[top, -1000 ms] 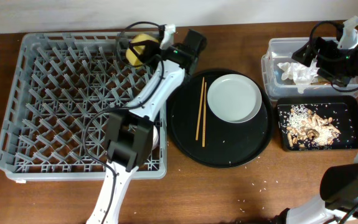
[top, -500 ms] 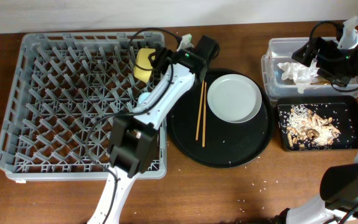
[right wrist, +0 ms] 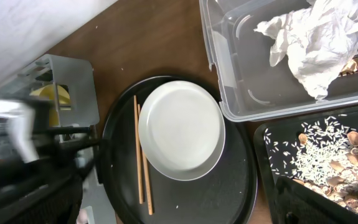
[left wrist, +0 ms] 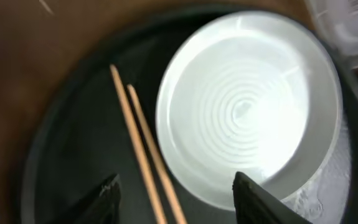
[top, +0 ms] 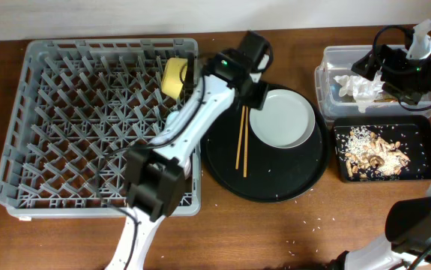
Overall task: Sort waste into correct bins and load items into the dishwasher rack
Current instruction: 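Reach left gripper to the white plate's edge and grasp it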
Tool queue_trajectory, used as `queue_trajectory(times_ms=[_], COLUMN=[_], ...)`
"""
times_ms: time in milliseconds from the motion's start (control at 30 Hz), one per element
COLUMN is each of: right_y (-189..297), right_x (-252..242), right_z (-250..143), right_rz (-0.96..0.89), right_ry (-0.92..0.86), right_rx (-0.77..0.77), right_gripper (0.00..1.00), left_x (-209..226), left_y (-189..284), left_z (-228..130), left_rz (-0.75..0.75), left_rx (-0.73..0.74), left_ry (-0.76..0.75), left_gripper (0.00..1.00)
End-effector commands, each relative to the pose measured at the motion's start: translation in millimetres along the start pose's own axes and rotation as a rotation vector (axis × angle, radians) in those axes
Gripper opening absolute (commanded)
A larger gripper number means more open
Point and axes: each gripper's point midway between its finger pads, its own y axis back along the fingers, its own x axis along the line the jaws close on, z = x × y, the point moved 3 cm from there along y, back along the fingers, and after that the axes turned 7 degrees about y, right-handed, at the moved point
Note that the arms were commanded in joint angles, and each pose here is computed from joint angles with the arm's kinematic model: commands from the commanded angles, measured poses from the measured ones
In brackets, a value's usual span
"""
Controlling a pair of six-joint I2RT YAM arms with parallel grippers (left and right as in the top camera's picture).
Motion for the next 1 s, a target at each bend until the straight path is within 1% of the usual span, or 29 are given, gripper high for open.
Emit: queue_trajectory(times_ms=[0, 133, 200, 267, 533, 733, 967], right_y=[9, 9, 9, 9, 9, 9, 9], right_x=[3, 3, 3, 3, 3, 3, 3], right_z=[3, 3, 3, 3, 3, 3, 3], right_rz=[-0.008, -0.008, -0.008, -0.008, -0.008, -0.008, -0.008], right_ry=[0.023, 0.023, 0.023, 0.023, 0.023, 0.023, 0.023], right_rx=[-0.026, -0.026, -0.027, -0.027, -0.026, -0.026, -0.026], right_gripper=[0.99, 0.99, 0.98, 0.99, 0.98, 0.99, 0.99], left_x=[-4, -4, -7, -8, -8, -1, -2], left_y=[-34, -52, -62, -68, -74, -97, -95], left_z=[-16, -23, -28, -31, -29, -41, -38], left_rz=[-0.011, -0.012, -0.014, -0.011, -0.007, 0.014, 0.008], left_rx=[0.071, 0.101, 0.115, 0.123, 0.111, 0.151, 0.141], left_ry=[0.106, 0.111, 0.119, 0.127, 0.148, 0.174, 0.173], left_gripper=[0.56, 0.56, 0.46, 0.43, 0.43, 0.42, 0.43])
